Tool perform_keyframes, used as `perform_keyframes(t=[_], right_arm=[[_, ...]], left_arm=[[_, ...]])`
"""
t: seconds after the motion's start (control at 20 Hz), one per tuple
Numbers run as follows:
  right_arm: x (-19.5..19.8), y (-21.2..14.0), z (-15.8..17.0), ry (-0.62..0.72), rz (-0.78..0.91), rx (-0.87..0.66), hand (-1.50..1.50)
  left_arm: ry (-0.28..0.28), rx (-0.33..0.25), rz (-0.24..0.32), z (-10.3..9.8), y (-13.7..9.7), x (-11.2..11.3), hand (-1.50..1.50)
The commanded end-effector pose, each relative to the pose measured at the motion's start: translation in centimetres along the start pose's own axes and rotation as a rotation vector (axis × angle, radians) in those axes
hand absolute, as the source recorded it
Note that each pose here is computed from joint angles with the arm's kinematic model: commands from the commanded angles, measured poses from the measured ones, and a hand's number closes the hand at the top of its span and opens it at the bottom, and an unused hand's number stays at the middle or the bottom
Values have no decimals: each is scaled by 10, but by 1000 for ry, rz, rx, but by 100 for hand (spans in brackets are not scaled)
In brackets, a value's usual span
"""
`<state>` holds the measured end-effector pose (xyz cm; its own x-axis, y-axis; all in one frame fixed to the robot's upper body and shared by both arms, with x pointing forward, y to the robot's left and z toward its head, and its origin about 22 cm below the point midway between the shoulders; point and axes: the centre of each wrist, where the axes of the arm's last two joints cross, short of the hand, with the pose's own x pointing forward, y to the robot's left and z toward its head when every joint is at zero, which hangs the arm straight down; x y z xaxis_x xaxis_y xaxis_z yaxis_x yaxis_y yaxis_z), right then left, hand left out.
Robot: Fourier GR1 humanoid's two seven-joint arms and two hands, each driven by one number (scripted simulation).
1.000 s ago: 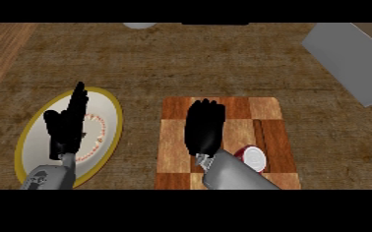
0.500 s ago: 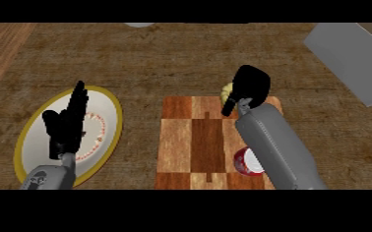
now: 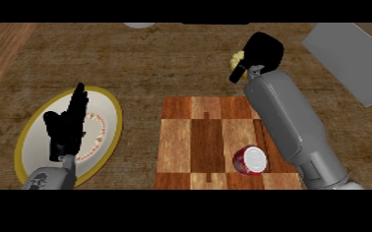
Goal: Pick the squash from the cutting board and place it in the cardboard box
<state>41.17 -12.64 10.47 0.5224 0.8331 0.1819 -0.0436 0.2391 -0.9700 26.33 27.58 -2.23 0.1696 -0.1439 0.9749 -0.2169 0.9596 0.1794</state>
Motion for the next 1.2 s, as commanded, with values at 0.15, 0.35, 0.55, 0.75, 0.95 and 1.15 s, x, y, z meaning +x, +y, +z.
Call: perform_keyframes(t=[0.15,0.35,0.55,0.75,0.95,1.15], right_arm=[[28,-85,30,-13,-125,-217,150],[21,-115,29,12,-114,-293,150],[-1,-163,22,70,-101,-350,150],[-42,-163,0,87,-85,-405,150],[-60,-178,-15,114,-141,-476,150],[-103,-179,-51,113,-172,-454,150]], left_arm=[[38,11,1,2,5,-16,0],[34,22,-11,11,-2,-16,0],[32,23,10,5,-4,-6,0],[28,11,5,-1,0,-4,0],[15,-6,8,9,-5,2,0],[13,11,6,2,-8,-7,0]])
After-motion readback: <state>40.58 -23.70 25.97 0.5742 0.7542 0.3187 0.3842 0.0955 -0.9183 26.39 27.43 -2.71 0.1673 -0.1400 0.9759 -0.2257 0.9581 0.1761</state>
